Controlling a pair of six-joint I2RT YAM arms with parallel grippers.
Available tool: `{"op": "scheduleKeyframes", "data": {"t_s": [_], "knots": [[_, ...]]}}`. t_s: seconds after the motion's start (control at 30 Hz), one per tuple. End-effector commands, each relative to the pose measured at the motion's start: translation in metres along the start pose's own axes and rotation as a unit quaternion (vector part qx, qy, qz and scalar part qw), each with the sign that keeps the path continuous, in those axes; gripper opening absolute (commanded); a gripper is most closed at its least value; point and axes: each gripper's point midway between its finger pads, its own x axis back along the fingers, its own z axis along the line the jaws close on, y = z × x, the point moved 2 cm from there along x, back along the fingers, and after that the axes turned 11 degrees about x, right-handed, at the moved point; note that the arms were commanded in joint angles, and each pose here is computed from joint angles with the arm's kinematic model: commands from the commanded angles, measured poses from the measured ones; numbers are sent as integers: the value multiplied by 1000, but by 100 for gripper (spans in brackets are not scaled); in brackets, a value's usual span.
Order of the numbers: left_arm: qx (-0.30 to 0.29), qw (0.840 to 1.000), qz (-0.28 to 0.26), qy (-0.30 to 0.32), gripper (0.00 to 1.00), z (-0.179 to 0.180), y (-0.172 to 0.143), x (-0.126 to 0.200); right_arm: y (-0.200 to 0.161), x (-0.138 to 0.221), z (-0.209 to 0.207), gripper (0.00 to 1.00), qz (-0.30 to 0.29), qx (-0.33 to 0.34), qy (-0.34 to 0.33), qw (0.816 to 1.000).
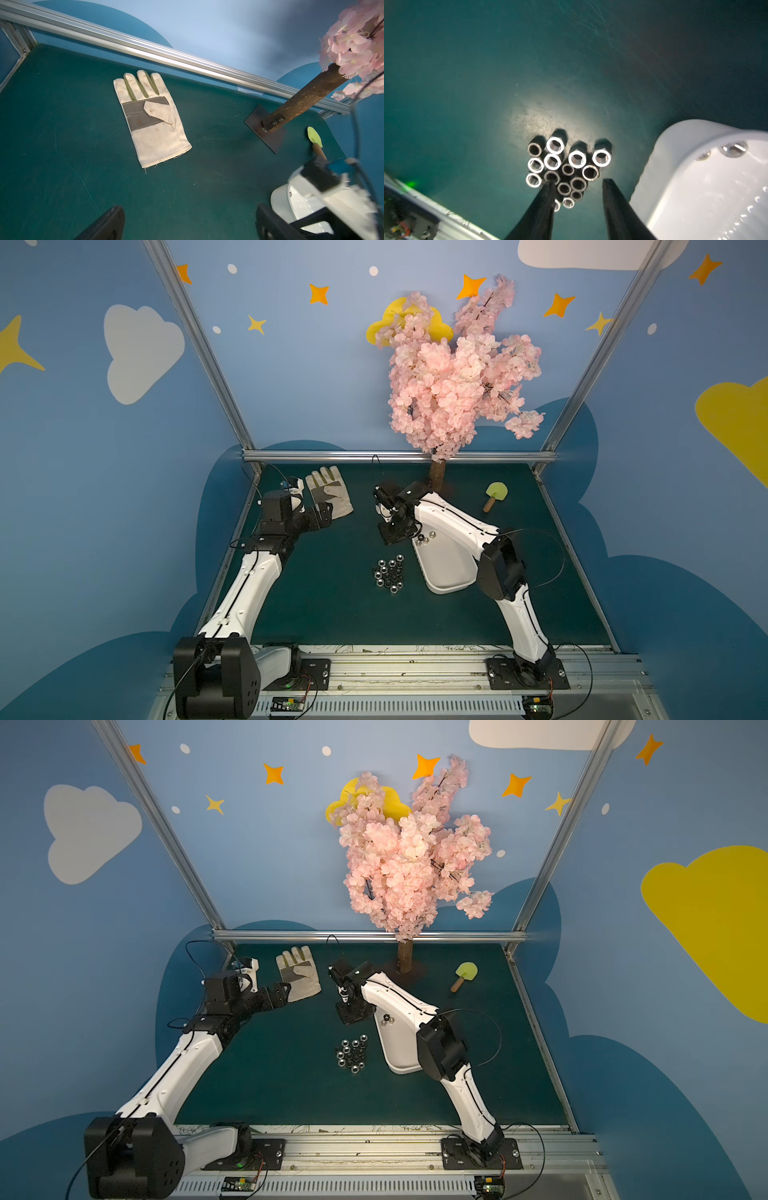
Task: Put the nuts on the desktop into the storage box
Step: Pick up the nut from the center of the board.
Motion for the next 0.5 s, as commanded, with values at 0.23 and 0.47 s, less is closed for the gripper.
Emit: {"op": "scheduleKeyframes", "data": {"t_s": [0.23, 0.47], "knots": [[-3, 1000, -12, -11, 100, -8, 9, 6, -22, -37, -25, 45, 84, -15, -49, 995], [-4, 1000, -12, -8, 100, -7, 9, 7, -30, -50, -24, 44, 108, -20, -43, 993]]}}
